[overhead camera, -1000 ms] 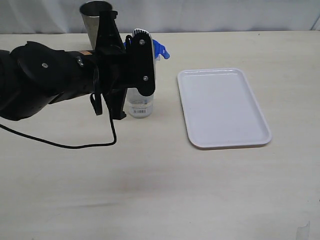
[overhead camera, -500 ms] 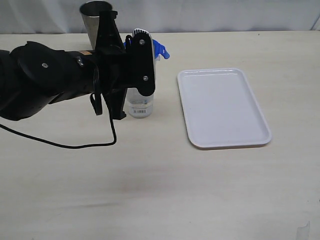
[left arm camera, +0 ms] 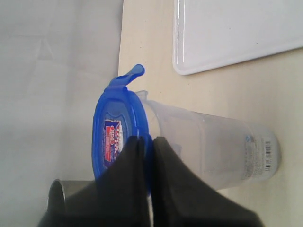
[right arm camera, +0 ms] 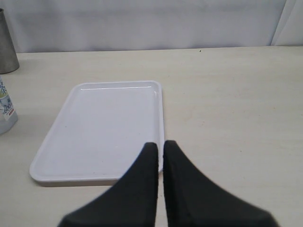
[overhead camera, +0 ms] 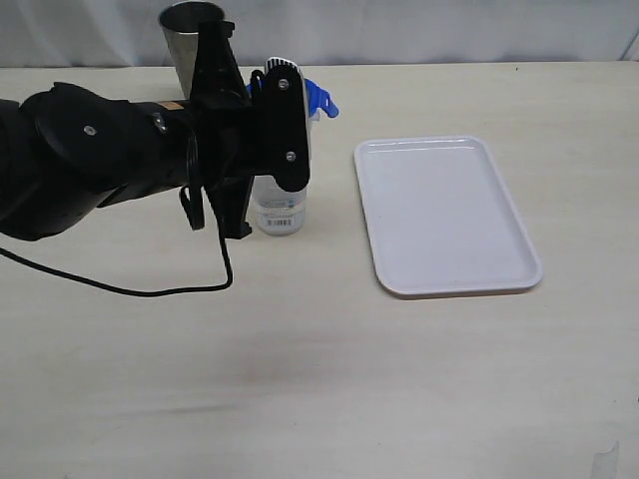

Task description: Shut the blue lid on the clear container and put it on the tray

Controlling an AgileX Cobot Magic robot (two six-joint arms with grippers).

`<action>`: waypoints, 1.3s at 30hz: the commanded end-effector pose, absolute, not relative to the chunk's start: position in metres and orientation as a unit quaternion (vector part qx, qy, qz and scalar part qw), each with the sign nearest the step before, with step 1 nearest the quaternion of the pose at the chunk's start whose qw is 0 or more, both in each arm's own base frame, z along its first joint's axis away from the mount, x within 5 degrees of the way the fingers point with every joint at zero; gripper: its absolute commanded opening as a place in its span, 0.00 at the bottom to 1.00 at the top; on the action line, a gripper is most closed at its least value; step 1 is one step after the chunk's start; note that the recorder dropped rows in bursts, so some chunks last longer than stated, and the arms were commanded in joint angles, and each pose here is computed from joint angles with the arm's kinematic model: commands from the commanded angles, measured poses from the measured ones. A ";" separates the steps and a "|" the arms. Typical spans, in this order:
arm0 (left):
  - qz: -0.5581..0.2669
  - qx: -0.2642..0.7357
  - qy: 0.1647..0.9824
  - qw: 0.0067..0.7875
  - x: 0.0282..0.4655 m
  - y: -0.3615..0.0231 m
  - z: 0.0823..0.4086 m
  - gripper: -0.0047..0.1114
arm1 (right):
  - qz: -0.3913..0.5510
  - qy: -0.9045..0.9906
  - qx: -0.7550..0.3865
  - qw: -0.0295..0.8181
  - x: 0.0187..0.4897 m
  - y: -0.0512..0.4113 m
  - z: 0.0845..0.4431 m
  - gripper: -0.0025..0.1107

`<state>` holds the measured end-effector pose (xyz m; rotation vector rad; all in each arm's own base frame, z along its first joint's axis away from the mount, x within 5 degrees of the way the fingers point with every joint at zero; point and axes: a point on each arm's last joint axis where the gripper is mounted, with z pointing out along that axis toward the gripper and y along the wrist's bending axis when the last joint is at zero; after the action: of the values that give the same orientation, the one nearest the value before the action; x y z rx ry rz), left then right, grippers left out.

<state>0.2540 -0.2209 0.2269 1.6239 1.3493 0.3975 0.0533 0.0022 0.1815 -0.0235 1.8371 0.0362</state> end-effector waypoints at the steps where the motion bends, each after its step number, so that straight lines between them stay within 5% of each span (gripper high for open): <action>1: 0.166 0.671 0.545 0.474 0.254 -0.220 0.228 0.04 | 0.017 0.793 -0.010 0.609 0.053 0.002 0.182 0.06; 39: 0.160 0.675 0.544 0.472 0.253 -0.221 0.227 0.04 | 0.017 0.793 -0.010 0.609 0.053 0.002 0.182 0.06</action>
<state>0.2526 -0.2220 0.2258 1.6398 1.3482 0.3755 0.0533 0.0022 0.1815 -0.0235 1.8371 0.0362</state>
